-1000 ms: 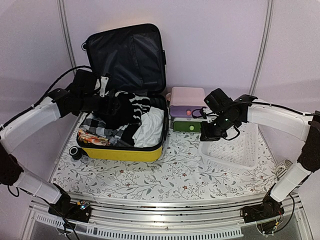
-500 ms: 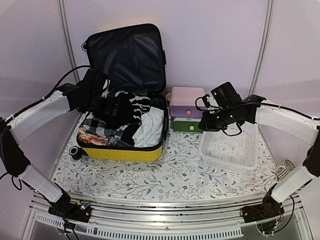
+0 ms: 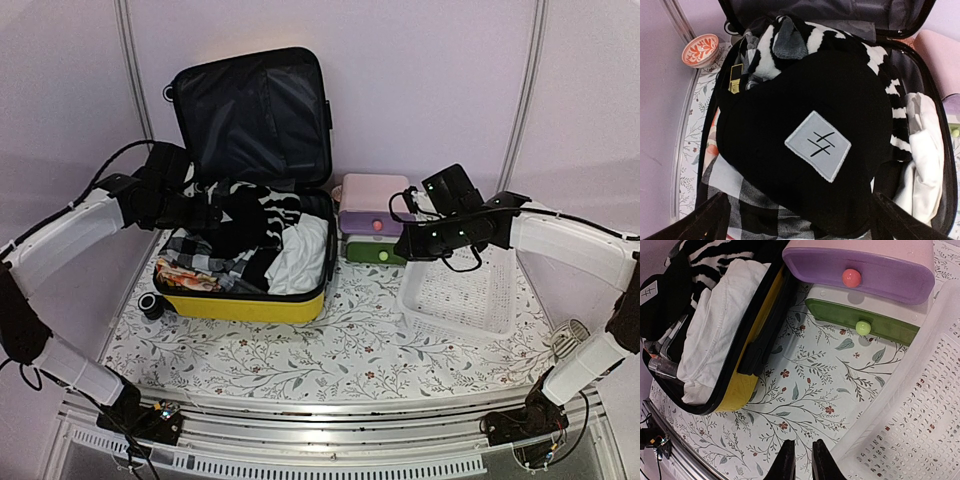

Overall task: Open, take out, and arrange the luggage
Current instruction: Move the bin to the center of the board, then pick up the clothes from the opened luggage.

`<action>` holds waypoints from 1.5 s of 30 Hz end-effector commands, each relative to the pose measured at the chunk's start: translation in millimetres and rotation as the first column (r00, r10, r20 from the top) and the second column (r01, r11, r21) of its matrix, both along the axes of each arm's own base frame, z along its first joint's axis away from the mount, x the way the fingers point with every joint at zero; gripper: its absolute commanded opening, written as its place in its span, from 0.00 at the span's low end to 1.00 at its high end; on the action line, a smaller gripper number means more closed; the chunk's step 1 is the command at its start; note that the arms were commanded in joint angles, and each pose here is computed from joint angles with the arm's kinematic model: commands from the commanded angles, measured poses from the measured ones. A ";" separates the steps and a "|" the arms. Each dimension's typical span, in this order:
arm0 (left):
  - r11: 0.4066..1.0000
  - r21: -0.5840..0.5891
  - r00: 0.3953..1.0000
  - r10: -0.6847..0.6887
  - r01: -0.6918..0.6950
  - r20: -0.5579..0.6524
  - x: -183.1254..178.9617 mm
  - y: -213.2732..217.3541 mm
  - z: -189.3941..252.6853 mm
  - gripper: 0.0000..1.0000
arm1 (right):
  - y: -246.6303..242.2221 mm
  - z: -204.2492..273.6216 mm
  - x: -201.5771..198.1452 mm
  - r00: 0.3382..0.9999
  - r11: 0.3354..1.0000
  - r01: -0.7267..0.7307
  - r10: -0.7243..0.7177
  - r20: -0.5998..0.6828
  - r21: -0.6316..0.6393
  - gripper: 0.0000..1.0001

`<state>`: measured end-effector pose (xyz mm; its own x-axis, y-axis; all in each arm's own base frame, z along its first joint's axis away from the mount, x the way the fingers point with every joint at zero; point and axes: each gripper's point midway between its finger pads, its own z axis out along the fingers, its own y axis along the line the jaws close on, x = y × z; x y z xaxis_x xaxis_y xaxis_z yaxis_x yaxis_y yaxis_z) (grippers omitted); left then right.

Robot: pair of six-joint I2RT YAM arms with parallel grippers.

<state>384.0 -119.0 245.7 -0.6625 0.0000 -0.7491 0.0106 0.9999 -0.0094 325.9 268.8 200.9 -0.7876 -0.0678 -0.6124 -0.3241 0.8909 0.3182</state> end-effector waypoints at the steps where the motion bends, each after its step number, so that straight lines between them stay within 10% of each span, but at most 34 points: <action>1: 0.992 -0.121 1.000 0.027 -0.025 0.016 0.1 2.1 4.5 0.96 | 4.6 12.3 -0.7 0.999 0.998 -0.017 0.015 0.037 0.053 0.16; 39: 0.882 -0.412 0.972 0.185 -0.228 -0.144 35.5 9.5 -27.0 0.73 | 31.0 19.3 7.5 0.994 0.986 -0.095 0.087 0.063 0.139 0.18; 45: 0.853 -0.497 0.987 0.119 -0.156 -0.107 47.9 -4.1 -20.4 0.22 | 31.6 17.5 7.4 0.994 0.986 -0.097 0.089 0.059 0.139 0.18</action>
